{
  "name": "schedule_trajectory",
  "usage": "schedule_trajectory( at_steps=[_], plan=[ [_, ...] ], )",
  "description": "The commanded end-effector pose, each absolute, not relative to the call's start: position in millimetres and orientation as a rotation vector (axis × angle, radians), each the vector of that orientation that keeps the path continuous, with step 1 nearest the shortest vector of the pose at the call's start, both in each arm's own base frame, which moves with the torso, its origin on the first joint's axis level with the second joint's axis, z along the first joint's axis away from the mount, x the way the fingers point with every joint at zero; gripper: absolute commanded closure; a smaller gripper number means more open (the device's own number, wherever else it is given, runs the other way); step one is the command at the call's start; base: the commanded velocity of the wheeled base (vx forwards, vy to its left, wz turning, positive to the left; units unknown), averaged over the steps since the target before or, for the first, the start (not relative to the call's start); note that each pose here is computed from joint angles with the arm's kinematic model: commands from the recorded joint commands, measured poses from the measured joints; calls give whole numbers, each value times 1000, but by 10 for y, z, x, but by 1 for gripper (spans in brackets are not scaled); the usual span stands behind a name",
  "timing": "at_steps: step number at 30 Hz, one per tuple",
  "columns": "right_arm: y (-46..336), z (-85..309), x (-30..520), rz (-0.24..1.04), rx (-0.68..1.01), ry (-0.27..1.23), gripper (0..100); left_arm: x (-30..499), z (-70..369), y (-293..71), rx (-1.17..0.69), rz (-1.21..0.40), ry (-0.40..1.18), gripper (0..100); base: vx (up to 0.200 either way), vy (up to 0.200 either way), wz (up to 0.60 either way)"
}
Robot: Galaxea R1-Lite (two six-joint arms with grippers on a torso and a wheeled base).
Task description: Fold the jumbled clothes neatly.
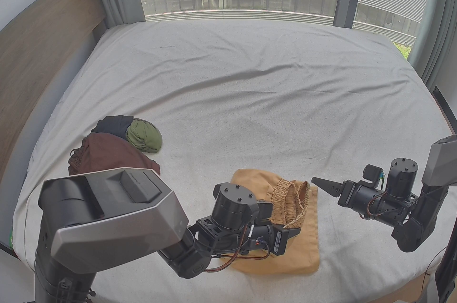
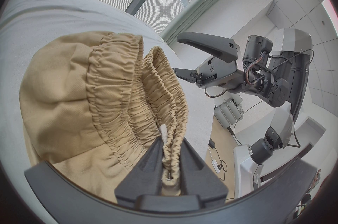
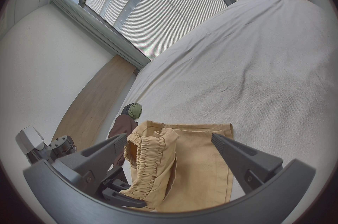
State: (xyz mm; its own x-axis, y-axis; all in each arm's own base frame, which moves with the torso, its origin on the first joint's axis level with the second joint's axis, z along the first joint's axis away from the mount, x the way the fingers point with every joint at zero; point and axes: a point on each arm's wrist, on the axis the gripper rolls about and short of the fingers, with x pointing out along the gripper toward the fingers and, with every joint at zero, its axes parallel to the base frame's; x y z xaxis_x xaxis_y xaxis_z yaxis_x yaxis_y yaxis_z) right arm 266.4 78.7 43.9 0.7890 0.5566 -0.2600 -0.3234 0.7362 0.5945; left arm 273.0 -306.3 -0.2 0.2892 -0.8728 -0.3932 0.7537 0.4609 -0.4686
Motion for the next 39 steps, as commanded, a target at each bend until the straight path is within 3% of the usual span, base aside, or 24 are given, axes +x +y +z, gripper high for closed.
schedule_trajectory(
  at_steps=[1,2,3,16,23,28,39],
  plan=[
    [789,439,2664,502,558,446,0,2727,-30,-3071,-205,-1095,671,100,0,0,0],
    [789,443,2663,503,558,444,0,2730,-27,-3075,-205,-1095,671,100,0,0,0],
    [789,443,2663,503,558,444,0,2730,-27,-3075,-205,-1095,671,0,0,0,0],
    [786,410,2654,498,558,459,0,2828,157,-3060,-224,-1049,581,0,0,0,0],
    [811,279,2664,491,554,506,0,2978,448,-2579,-265,-939,547,0,0,0,0],
    [834,56,2746,474,551,564,0,2941,731,-1929,-329,-815,535,0,0,0,0],
    [978,-212,2945,497,543,592,0,2830,833,-1311,-380,-719,529,0,0,0,0]
  ],
)
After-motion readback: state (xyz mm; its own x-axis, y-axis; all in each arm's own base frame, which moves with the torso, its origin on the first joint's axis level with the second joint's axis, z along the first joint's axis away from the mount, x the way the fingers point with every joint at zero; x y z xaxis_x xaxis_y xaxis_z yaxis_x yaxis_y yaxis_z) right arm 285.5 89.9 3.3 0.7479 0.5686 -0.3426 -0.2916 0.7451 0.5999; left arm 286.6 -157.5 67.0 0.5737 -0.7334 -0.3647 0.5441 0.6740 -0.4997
